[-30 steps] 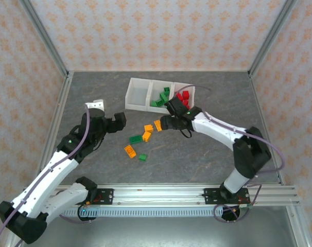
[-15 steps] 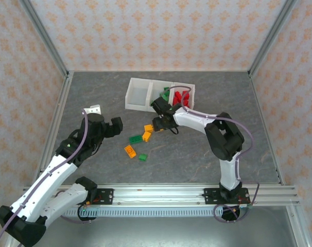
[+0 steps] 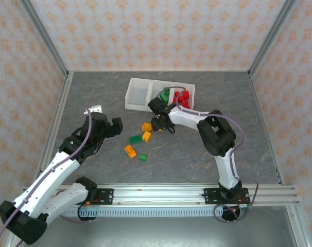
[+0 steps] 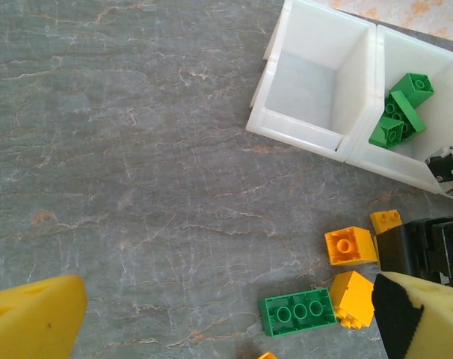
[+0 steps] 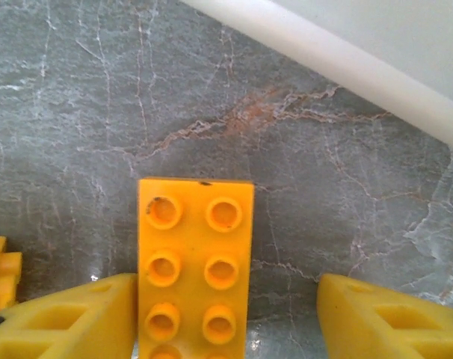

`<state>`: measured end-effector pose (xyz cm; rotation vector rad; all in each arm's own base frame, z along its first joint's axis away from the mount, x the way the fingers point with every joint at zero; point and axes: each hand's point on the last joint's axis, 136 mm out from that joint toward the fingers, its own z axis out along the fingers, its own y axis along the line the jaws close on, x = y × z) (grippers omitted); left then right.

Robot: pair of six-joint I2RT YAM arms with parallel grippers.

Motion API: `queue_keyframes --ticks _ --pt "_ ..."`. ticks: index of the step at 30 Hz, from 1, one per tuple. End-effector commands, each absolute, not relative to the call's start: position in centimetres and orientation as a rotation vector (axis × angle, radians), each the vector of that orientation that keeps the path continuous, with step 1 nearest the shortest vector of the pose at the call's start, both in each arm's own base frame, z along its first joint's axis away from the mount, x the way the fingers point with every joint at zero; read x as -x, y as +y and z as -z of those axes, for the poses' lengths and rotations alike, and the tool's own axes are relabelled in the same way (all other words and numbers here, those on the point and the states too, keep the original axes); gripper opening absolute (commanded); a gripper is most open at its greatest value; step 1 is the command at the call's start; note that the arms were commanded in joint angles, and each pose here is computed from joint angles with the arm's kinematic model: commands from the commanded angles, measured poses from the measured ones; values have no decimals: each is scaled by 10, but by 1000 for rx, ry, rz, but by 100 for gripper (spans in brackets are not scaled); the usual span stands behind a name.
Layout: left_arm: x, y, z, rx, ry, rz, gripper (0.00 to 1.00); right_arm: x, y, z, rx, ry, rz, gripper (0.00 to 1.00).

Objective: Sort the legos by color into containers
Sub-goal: Pick up the lego from the center of the table.

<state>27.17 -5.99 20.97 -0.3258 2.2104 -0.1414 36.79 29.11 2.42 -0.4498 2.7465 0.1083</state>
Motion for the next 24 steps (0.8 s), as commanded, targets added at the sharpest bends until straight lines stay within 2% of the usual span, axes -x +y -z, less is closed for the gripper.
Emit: queue_keyframes --ticks 1,5,15,20,24 --pt "-267 -49 -203 373 2220 92 99 -369 294 -12 470 2768 -81 61" --pt "-267 -49 -201 374 2222 95 100 -371 296 -3 464 2782 -85 57" --pt "-264 -45 -200 395 2208 94 99 -369 287 -5 418 2773 -48 33" --pt "-263 -42 -196 417 2212 74 99 -374 291 -38 365 2715 -108 26" --pt "-262 -41 -194 445 2204 82 100 -384 304 -85 291 2613 -235 25"
